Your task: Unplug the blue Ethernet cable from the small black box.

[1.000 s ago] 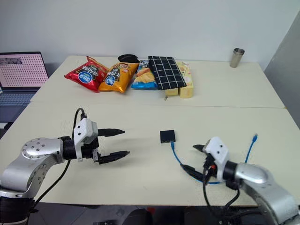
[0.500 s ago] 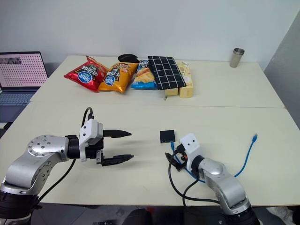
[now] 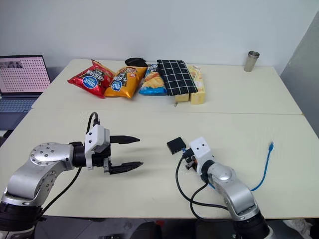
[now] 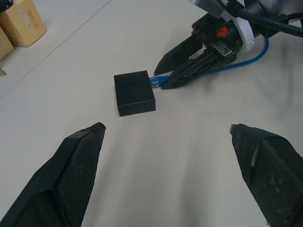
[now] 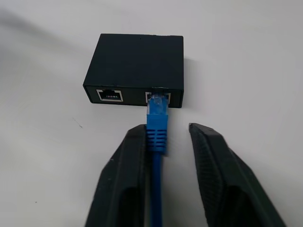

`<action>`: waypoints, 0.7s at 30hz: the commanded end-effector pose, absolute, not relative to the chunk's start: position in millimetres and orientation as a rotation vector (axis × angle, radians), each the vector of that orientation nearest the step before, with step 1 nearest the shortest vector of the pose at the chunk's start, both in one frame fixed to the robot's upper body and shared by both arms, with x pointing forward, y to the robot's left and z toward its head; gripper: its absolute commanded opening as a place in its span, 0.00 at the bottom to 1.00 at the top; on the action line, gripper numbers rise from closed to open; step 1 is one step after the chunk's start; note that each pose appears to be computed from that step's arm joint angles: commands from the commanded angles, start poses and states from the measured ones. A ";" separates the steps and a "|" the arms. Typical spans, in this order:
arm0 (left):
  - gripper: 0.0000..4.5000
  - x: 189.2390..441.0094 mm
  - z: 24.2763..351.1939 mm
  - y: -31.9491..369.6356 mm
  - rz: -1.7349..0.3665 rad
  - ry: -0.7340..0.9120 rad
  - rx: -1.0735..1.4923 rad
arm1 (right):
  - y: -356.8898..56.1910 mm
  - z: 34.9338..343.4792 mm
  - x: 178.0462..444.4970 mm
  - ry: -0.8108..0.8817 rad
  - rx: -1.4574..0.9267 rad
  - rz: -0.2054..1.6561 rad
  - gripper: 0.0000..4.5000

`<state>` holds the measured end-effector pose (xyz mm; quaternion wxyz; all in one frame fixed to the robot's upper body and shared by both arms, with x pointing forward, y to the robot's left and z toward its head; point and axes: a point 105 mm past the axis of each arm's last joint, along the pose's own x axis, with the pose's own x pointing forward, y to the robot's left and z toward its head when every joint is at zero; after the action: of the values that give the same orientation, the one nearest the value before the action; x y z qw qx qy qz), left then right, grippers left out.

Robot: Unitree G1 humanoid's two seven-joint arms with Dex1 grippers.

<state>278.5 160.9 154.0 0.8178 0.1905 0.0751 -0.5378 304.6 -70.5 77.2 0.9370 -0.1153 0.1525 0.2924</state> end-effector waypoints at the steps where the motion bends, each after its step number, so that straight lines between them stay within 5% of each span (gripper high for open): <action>1: 1.00 286.3 158.6 159.5 -1.108 0.128 0.402 | -79.1 81.0 309.8 0.285 -0.321 0.612 0.10; 3: 1.00 291.3 158.2 160.5 -1.083 0.134 0.334 | -75.7 97.2 311.2 0.192 -0.402 0.682 0.02; 13: 1.00 289.3 157.5 140.9 -1.204 0.279 -0.041 | -65.8 144.1 303.6 -0.312 -1.051 1.002 0.02; 21: 1.00 285.1 160.6 120.2 -1.292 0.308 -0.159 | -51.7 162.0 297.4 -0.574 -1.228 1.092 0.02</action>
<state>287.0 128.5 152.1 0.7955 -0.0614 0.1559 -0.5823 302.6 -58.7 146.6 0.6689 -0.5284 -0.2045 0.4812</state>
